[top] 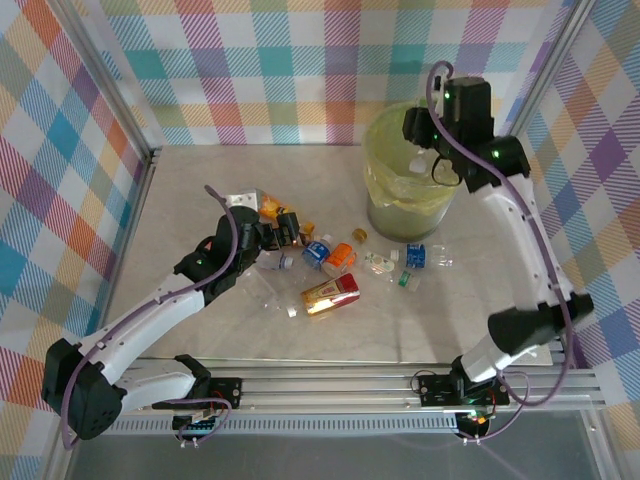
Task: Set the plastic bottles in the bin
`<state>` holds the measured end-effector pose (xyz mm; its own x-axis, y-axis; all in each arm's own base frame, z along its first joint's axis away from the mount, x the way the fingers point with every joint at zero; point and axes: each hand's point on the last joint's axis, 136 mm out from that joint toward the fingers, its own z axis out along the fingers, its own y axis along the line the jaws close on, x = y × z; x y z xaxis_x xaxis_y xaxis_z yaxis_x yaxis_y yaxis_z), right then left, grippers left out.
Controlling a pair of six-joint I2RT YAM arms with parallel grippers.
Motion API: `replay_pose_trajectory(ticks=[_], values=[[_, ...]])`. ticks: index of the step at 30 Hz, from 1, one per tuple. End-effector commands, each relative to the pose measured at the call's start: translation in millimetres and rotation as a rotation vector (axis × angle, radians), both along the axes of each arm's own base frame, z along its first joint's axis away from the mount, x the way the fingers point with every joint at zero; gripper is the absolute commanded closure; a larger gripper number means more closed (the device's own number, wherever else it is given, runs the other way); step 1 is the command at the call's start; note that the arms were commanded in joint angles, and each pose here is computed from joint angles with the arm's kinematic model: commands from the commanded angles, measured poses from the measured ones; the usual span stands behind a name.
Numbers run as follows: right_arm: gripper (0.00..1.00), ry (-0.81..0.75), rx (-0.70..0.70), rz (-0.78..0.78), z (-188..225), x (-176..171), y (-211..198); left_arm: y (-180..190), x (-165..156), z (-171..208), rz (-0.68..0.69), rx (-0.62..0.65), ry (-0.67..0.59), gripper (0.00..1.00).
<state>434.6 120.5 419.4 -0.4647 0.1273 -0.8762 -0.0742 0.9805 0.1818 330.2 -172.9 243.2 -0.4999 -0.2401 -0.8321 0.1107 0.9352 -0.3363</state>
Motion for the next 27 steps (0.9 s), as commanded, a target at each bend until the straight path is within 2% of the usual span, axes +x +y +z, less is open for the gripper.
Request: replay_pose_trajectory(ticks=[1,4,10,20,27], values=[[0.53,0.003,-0.024,0.095,-3,24,5,6,-4,12,0.013,-0.018,-0.019,0.0],[0.52,0.026,-0.028,0.099,-14,48,-4,9,-6,14,0.017,-0.017,-0.025,0.0],[0.49,0.121,-0.051,0.166,-55,70,5,12,-7,14,0.028,-0.016,-0.028,0.0],[0.44,0.295,-0.061,0.254,-131,76,19,14,-9,14,0.034,-0.019,-0.03,0.0],[0.4,0.384,-0.041,0.286,-168,72,26,15,-10,13,0.038,-0.019,-0.029,0.0]])
